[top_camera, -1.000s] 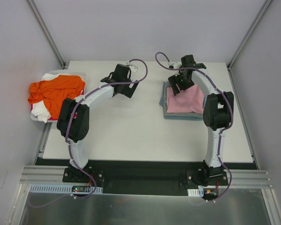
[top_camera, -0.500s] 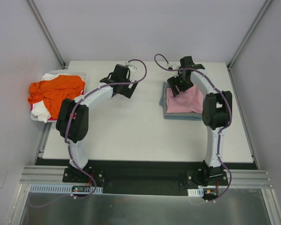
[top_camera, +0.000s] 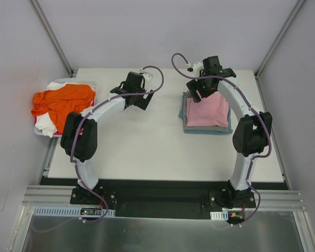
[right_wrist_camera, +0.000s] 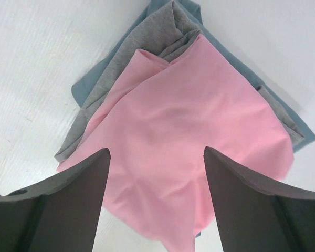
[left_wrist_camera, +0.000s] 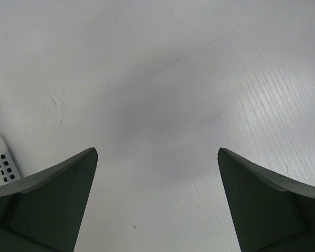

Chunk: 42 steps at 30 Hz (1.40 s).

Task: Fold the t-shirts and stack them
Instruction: Neatly place the folded tshirt to the corner

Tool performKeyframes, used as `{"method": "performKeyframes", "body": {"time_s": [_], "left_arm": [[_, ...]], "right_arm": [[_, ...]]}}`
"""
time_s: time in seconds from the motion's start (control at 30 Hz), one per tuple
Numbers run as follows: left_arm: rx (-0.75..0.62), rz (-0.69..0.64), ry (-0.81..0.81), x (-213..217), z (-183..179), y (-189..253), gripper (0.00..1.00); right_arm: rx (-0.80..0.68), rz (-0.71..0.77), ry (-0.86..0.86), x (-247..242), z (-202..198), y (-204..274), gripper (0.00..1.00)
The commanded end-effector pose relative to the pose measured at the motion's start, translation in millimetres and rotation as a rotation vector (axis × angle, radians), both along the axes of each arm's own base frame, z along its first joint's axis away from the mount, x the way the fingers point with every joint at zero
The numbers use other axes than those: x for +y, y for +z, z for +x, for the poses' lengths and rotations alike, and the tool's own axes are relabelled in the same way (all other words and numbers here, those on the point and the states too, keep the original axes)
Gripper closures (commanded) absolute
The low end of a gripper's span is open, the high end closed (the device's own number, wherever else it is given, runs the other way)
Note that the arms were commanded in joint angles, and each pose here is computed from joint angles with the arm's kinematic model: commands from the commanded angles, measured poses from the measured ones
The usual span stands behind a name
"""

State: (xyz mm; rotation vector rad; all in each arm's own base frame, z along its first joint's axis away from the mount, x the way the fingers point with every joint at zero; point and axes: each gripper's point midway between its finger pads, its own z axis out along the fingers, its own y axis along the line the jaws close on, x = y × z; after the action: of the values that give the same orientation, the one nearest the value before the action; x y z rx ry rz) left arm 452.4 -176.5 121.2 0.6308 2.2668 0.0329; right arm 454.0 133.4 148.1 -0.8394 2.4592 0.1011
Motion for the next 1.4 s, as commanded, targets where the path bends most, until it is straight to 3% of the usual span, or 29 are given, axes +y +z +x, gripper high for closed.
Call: {"method": "performKeyframes", "body": {"time_s": [0.0,0.2,0.47,0.93,1.37], "left_arm": [[-0.083,-0.027,0.018,7,3,33,0.01],[-0.087,-0.023,0.018,8,2,33,0.01],[-0.083,-0.026,0.023,10,0,31,0.0],[-0.071,-0.027,0.024,11,0,23,0.01],[-0.078,-0.026,0.026,15,-2,26,0.01]], "right_arm": [[-0.038,-0.042,-0.022,-14,-26,28,0.24],[0.012,-0.09,-0.026,-26,-52,4,0.2],[0.014,-0.125,-0.048,-33,-51,-8,0.14],[0.079,-0.15,-0.045,-36,-47,-46,0.13],[0.278,-0.104,-0.018,-37,-33,-106,0.12]]}}
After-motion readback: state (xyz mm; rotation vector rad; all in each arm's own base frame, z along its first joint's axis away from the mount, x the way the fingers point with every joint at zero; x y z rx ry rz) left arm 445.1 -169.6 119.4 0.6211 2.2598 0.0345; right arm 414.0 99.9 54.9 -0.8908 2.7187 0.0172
